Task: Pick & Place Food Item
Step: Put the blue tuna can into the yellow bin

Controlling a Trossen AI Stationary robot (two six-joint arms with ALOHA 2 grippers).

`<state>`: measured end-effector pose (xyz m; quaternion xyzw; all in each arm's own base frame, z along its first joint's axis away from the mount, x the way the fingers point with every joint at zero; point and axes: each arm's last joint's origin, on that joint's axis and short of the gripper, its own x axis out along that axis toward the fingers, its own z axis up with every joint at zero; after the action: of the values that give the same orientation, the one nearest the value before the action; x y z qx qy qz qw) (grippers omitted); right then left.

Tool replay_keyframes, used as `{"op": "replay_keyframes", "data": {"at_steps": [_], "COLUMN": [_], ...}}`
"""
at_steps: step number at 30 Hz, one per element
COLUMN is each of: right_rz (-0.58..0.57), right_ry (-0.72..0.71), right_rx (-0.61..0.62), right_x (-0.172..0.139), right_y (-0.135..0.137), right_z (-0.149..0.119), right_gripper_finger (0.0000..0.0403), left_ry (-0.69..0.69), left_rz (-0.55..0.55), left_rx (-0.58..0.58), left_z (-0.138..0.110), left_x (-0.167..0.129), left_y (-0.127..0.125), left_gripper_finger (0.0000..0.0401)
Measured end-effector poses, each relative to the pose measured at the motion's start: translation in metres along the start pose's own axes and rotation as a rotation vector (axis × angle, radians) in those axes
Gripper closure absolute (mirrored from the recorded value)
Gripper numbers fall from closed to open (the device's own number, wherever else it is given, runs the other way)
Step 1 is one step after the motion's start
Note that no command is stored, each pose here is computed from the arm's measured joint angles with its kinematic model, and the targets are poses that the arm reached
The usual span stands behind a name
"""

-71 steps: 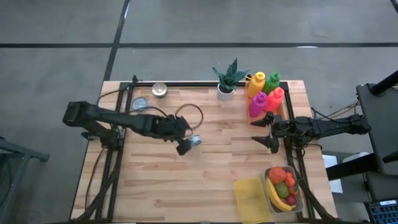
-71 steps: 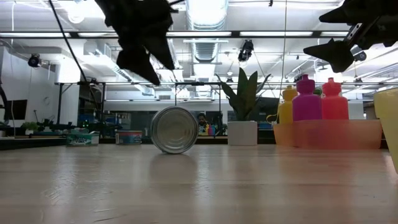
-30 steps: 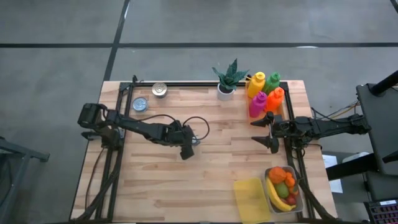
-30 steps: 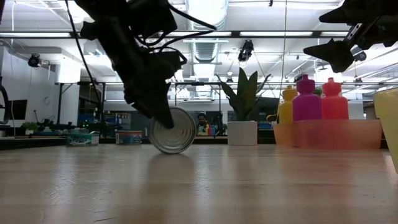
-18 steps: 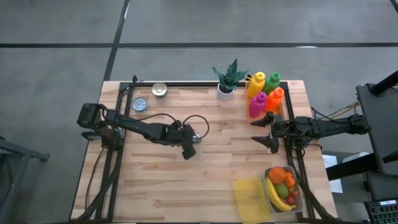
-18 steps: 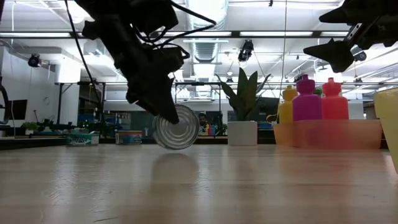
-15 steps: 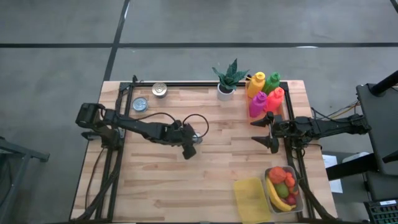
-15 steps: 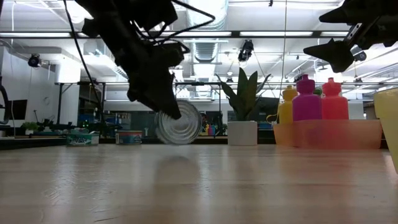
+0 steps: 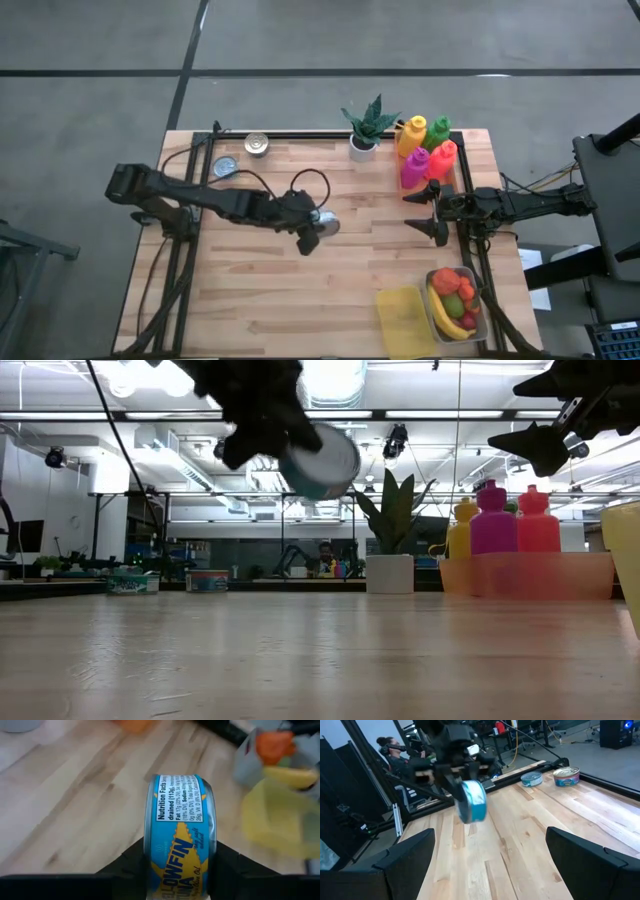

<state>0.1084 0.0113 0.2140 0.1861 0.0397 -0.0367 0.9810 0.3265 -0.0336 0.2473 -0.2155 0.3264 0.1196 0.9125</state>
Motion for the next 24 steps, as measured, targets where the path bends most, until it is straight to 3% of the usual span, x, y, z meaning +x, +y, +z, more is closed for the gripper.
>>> {"op": "replay_keyframes", "data": {"at_steps": [8, 14, 24], "right_rz": [0.0, 0.001, -0.007], "right_ry": [0.0, -0.001, 0.029], "right_rx": [0.0, 0.0, -0.007], "right_x": [0.0, 0.0, 0.004], "right_y": [0.0, 0.0, 0.0], "right_z": [0.0, 0.0, -0.002], "right_gripper_finger": [0.0024, 0.0024, 0.0024], "left_ry": [-0.197, -0.309, -0.3], "left_rz": [-0.036, -0.161, -0.169], "left_rx": [-0.013, -0.011, 0.044], "left_z": [0.002, 0.008, 0.012], "left_x": [-0.017, -0.027, 0.007], "left_y": [-0.054, -0.098, -0.168], "left_gripper_finger": [0.026, 0.026, 0.026]}}
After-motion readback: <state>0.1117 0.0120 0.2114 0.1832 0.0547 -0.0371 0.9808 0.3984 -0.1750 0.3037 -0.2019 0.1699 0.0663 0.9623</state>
